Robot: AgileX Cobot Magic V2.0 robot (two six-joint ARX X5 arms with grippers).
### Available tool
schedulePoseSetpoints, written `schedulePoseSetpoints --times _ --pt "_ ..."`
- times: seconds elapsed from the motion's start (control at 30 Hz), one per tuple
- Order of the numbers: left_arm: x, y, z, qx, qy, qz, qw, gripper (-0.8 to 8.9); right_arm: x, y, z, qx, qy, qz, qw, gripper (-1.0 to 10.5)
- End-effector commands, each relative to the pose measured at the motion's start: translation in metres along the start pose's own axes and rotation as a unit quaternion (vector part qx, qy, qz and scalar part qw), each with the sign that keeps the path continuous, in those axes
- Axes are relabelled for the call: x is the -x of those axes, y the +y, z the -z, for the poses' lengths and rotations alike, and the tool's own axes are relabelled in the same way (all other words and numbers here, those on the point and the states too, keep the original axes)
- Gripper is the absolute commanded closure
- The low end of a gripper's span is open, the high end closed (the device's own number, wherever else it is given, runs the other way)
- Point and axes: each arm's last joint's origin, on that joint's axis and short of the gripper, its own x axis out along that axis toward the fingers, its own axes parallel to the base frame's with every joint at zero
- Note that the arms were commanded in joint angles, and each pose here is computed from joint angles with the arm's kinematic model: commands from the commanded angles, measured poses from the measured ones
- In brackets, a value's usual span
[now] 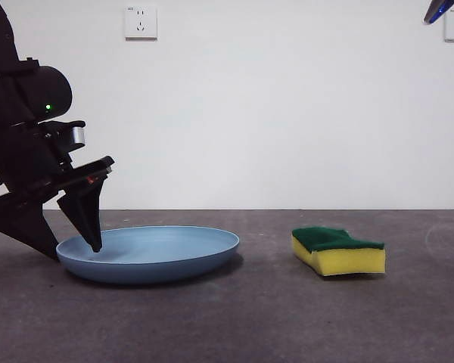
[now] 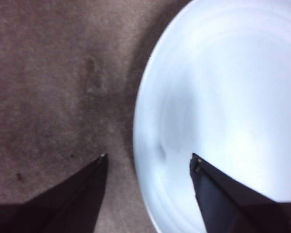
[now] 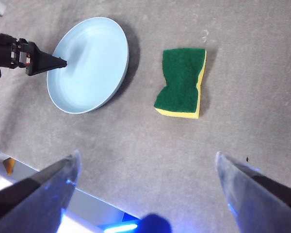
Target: Pick up the plate,pick up the cloth,clean the plate with the cloth
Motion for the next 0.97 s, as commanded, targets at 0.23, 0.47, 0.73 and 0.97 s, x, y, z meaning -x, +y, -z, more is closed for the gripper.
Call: schedulePoseSetpoints --times 0.23,0.47,0.73,0.97 --pt "-0.004 -0.001 0.000 -0.016 -0.001 0.002 1.000 8.22 0.001 0.000 -0.002 0.005 -0.007 0.000 1.000 4.7" --pt "0.009 -0.006 -0.005 -0.022 -0.021 0.005 1.000 8.22 -0.008 0.002 -0.010 0.023 -0.015 -0.001 1.000 4.8" --pt "0.070 -0.025 -0.005 -0.044 -0.092 0.013 0.995 8.22 -0.058 0.012 -0.029 0.067 0.064 0.082 0.992 4.8" --pt "0.130 -0.039 0.011 -0.058 -0.145 0.017 0.988 8.22 -0.109 0.029 -0.051 0.119 0.102 0.126 0.979 5.2"
